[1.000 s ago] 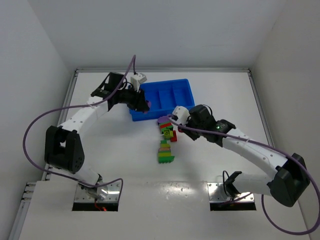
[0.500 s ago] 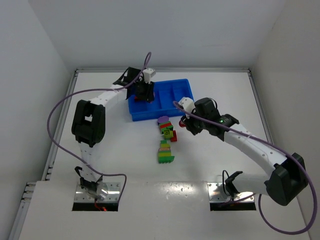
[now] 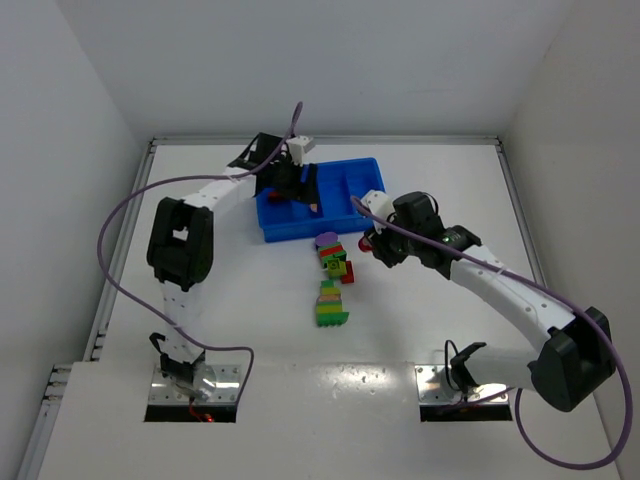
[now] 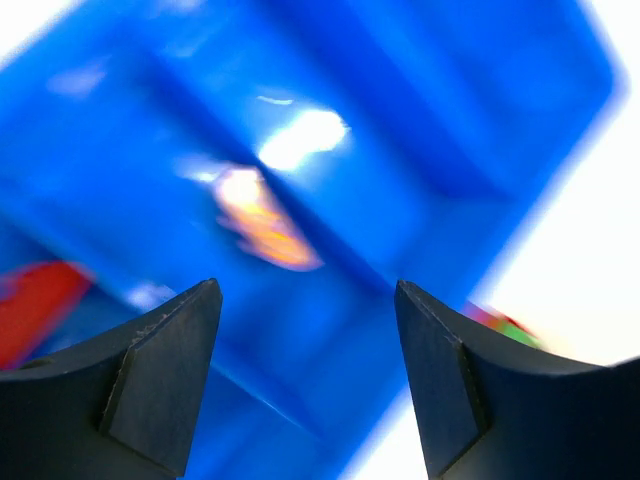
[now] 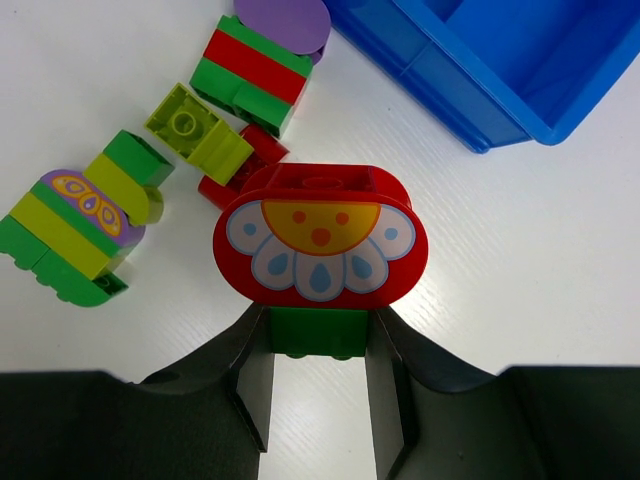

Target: Sort the legos into containers by color

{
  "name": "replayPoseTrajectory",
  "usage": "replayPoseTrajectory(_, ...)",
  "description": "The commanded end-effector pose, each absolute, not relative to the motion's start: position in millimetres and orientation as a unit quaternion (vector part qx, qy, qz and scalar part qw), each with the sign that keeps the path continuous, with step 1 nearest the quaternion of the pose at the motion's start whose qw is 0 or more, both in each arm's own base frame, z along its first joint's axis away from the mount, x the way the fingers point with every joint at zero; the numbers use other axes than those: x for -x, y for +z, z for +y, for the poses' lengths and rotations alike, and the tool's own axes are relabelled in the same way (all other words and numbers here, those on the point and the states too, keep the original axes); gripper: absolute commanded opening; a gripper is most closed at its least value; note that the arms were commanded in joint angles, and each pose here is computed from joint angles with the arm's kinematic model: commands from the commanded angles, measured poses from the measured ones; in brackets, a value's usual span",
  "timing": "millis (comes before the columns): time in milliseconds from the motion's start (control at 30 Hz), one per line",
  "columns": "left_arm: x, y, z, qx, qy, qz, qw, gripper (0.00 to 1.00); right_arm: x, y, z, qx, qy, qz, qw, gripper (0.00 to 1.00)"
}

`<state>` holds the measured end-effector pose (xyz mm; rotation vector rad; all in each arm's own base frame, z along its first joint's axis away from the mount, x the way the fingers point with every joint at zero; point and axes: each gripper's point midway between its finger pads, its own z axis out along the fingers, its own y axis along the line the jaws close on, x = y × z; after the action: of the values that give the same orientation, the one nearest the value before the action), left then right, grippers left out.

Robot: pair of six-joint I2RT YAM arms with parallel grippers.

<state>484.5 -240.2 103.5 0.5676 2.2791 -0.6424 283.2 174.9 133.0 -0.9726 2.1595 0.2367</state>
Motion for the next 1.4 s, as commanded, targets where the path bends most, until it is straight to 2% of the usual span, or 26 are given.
replayPoseTrajectory(0, -438.6, 184.5, -258.5, -0.260, -0.386, 0.812, 0.352, 0.76, -292.5, 154.7, 185.2, 0.382, 0.108, 0.827, 0.399, 0.00)
replayPoseTrajectory(100, -390.2, 206.5, -263.1, -0.285, -0.464, 0.777, 0.316, 0.76, -286.5, 155.1, 194.7, 0.406, 0.120, 0.814, 0.398, 0.00)
replayPoseTrajectory(333, -328.8, 214.8, -277.1, -0.318, -0.529, 0.740, 0.267, 0.76, -295.3, 172.8, 224.3, 0.434, 0.140, 0.790, 0.410, 0.00)
replayPoseTrajectory(1367, -289.7, 203.1, -308.2, -0.353, -0.544, 0.726, 0.228, 0.79, -302.9, 177.7, 273.9, 0.479, 0.111, 0.774, 0.399, 0.00)
